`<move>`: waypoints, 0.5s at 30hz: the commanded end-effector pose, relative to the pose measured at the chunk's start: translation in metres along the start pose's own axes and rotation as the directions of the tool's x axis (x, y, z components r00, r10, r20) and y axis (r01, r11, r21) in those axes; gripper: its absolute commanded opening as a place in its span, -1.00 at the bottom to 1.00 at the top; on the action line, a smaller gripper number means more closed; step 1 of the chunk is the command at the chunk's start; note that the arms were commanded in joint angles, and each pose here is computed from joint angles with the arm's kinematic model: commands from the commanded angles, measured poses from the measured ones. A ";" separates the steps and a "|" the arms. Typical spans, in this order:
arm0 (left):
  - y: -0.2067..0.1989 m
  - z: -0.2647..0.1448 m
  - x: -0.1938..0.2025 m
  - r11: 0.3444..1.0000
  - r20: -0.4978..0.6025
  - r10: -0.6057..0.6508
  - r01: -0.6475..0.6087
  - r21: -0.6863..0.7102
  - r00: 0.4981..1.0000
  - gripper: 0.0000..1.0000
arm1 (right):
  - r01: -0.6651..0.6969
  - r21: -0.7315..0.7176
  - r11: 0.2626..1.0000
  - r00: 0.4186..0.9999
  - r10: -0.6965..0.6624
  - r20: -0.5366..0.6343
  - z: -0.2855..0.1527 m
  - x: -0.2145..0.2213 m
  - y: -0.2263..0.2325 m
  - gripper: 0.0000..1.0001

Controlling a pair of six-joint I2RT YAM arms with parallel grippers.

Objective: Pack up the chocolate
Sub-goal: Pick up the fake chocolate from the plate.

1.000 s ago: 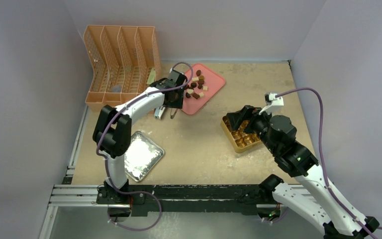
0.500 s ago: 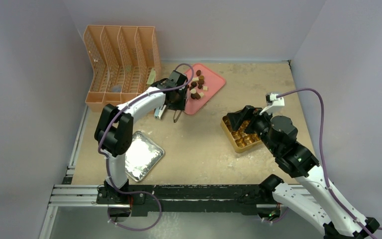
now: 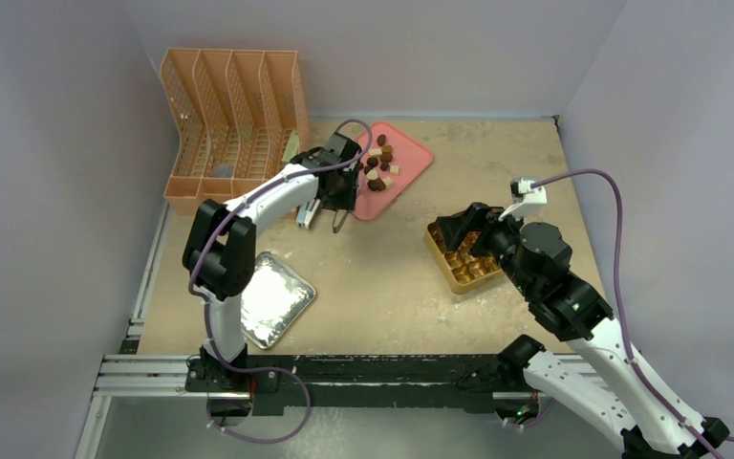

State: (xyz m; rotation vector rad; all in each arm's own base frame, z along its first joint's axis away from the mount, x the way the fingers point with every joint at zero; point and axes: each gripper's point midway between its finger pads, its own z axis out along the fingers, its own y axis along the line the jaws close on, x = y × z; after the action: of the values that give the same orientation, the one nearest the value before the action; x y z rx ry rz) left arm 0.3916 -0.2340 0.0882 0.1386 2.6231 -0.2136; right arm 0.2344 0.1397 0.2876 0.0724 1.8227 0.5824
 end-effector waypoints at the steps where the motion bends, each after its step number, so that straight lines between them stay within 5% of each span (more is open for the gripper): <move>1: -0.005 -0.005 -0.022 1.000 0.045 0.000 -0.001 0.009 0.999 -0.28 | -0.002 -0.009 1.000 0.999 0.002 0.053 0.000 -0.015 0.004 0.84; 15: -0.008 -0.001 -0.012 1.000 0.002 0.008 -0.008 0.027 1.000 -0.33 | 0.003 -0.013 1.000 0.999 -0.002 0.053 0.002 -0.016 0.006 0.84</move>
State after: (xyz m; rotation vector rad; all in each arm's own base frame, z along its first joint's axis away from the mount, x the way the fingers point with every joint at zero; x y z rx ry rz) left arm 0.3930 -0.2370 0.0843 0.1455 2.6444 -0.2148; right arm 0.2347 0.1400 0.2869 0.0714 1.8252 0.5812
